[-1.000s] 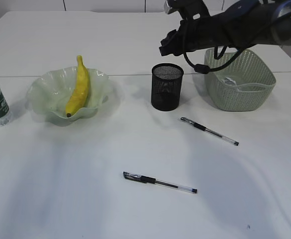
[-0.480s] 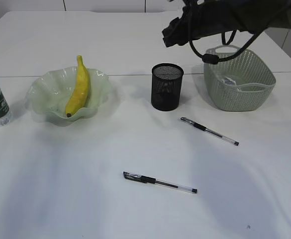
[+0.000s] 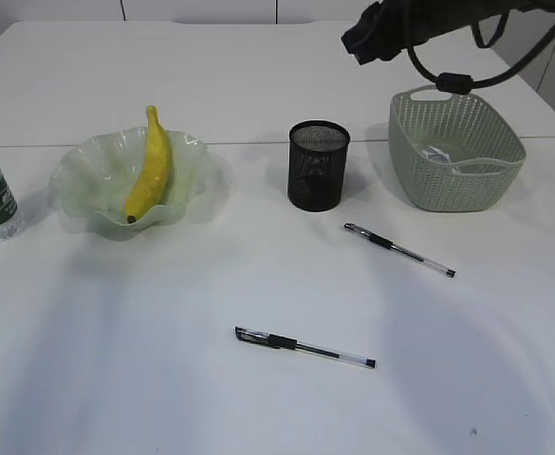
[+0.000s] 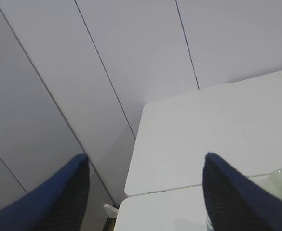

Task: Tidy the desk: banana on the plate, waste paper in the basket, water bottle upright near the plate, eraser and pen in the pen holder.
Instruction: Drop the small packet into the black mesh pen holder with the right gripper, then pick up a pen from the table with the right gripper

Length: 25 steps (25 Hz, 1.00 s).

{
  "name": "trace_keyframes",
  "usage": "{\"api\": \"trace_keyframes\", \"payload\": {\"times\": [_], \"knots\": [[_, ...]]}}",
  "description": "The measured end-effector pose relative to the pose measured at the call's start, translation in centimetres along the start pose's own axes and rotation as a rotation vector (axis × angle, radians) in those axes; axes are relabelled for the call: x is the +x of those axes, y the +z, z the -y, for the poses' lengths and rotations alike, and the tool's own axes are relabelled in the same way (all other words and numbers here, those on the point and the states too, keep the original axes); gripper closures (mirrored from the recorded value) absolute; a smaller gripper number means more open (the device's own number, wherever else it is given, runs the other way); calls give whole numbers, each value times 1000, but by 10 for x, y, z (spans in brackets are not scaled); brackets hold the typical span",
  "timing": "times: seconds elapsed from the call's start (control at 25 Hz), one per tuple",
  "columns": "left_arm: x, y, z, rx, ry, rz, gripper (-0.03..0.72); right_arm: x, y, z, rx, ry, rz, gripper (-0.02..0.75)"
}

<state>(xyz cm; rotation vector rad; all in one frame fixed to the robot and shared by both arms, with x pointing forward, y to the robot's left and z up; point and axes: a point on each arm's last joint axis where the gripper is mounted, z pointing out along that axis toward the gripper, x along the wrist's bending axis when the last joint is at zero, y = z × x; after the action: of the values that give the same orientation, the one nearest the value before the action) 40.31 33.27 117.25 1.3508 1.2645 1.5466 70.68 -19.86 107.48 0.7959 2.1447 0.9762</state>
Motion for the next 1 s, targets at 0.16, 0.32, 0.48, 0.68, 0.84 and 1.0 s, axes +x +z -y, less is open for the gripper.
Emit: {"api": "trace_keyframes", "payload": {"times": [0.16,0.32,0.48,0.68,0.84,1.0], "knots": [[0,0,0,0,0,0,167,0,-10,9,141,-32,-28,488],[0,0,0,0,0,0,167,1,-13,17,240,-20,-32,488],[0,0,0,0,0,0,167,5,-15,22,297,-9,-73,488],[0,-1,0,-2,0,-1,167,11,-18,28,379,23,-143,488],[0,-1,-1,-4,0,-1,167,12,-23,33,455,140,-126,488],[0,-1,-1,-4,0,-1,167,10,-27,42,569,182,-82,488]]}}
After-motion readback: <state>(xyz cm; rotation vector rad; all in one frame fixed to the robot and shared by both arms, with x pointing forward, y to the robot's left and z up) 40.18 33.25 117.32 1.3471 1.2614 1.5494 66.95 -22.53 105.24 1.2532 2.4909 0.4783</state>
